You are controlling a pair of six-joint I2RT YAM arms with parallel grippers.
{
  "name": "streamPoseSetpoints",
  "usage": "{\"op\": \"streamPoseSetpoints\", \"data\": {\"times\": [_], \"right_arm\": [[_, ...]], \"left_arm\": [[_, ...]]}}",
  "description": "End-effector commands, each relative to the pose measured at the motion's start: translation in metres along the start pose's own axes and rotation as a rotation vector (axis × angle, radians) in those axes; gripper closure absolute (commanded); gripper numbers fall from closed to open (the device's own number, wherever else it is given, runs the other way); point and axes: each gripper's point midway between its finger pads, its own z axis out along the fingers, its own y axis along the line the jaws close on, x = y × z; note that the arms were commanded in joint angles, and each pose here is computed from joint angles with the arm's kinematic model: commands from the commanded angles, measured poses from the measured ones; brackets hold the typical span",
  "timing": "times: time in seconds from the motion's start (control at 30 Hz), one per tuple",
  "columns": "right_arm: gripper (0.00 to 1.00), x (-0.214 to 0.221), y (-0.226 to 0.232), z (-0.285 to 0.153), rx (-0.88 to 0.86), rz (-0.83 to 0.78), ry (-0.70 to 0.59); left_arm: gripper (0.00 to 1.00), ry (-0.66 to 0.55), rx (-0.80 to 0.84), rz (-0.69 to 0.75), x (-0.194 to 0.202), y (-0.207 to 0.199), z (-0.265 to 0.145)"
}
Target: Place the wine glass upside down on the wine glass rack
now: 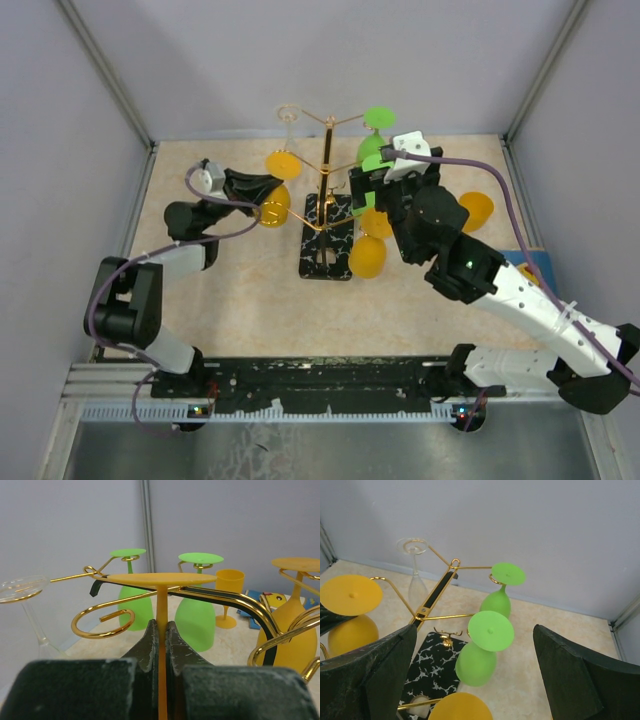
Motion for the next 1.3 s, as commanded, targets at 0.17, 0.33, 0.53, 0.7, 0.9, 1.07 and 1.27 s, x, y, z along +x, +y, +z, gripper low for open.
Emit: {"op": "streamPoseSetpoints", "data": {"times": [0.17,0.33,0.53,0.7,0.9,1.07,1.27], "right_arm": [[0.01,-0.008,-0.010,-0.001,0.030,0.012,-0.029],[0.01,-0.009,-0.012,0.000,0.036,0.008,-0.032],[0.01,-0.008,-0.011,0.001,0.036,-0.006,-0.027],[0.01,-0.010,-0.013,0.000,0.040,-0.003,-0.032],[0.01,-0.012,-0.014,-0.002,0.037,0.004,-0.031],[0.01,-0.011,-0.014,-0.002,0.035,0.007,-0.030],[0.01,-0.011,-0.012,0.000,0.030,0.009,-0.029]], "left_arm": [[1.00,-0.044,0.075,-0.003,0.004,0.001,0.018],[1.00,-0.032,0.087,-0.027,0.019,-0.002,0.023],[1.00,-0.070,0.054,-0.019,0.021,0.003,0.025],[1.00,-0.114,0.023,-0.021,0.019,0.014,0.029],[1.00,-0.148,-0.065,-0.008,0.019,0.037,0.027],[1.00,-0.177,-0.134,0.018,0.011,0.055,0.015],[1.00,-0.177,-0.194,0.054,0.000,0.064,-0.014]]}}
